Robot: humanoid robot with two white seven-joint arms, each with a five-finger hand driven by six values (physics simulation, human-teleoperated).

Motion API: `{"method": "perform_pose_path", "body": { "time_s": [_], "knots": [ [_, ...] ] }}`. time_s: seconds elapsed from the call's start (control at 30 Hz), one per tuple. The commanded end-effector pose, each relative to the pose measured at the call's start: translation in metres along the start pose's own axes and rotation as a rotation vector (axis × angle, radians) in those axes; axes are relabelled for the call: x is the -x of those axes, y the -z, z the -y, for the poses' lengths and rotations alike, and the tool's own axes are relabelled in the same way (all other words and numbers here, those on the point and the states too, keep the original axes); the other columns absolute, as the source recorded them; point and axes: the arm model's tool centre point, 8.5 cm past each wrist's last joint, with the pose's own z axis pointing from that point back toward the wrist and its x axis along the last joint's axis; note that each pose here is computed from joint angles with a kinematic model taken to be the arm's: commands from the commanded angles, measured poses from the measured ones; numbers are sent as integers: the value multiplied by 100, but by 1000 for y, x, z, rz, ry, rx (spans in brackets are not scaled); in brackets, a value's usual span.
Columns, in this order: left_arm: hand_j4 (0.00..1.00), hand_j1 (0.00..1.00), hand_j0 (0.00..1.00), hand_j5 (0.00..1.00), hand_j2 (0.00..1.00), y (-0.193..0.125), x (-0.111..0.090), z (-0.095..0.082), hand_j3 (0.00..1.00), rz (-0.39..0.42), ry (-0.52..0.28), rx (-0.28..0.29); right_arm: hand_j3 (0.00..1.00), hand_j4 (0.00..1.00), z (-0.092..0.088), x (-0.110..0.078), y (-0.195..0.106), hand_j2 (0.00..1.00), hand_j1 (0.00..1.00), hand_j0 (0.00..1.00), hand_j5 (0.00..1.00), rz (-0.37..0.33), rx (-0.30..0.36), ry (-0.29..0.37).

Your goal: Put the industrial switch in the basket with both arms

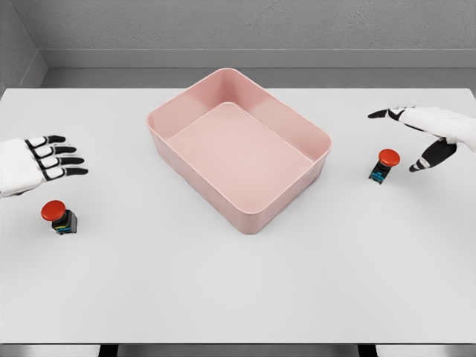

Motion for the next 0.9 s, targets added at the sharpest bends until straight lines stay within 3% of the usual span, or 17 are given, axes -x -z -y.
{"method": "perform_pose_path", "body": {
  "time_s": [0.0, 0.1, 0.2, 0.37, 0.43, 0.73, 0.87],
  "knots": [
    [100, 100, 100, 100, 100, 1, -3, 0, 100, 12, 18, 25, 100, 100, -19, -1, 14, 100, 100, 100, 100, 7, -48, 24],
    [100, 100, 100, 100, 100, 3, -10, 6, 100, 30, 16, 42, 100, 100, -21, 8, 14, 100, 100, 100, 100, -19, -54, 42],
    [100, 100, 100, 100, 100, 4, -17, 15, 100, 47, 5, 94, 100, 100, -18, 11, 15, 100, 100, 100, 100, -46, -53, 56],
    [100, 100, 100, 100, 100, 4, -18, 16, 100, 49, 9, 100, 100, 100, -27, 14, 27, 100, 100, 100, 100, -53, -89, 64],
    [100, 100, 100, 100, 100, 3, -18, 19, 100, 50, 11, 131, 100, 100, -31, 14, 28, 100, 100, 100, 100, -55, -100, 64],
    [100, 100, 100, 100, 100, 4, -23, 25, 100, 63, 30, 171, 100, 100, -31, 14, 28, 100, 100, 100, 100, -54, -103, 63],
    [100, 100, 100, 100, 100, 5, -25, 31, 100, 67, 35, 202, 78, 78, -31, 14, 28, 78, 78, 78, 78, -53, -103, 62]
  ]
}}
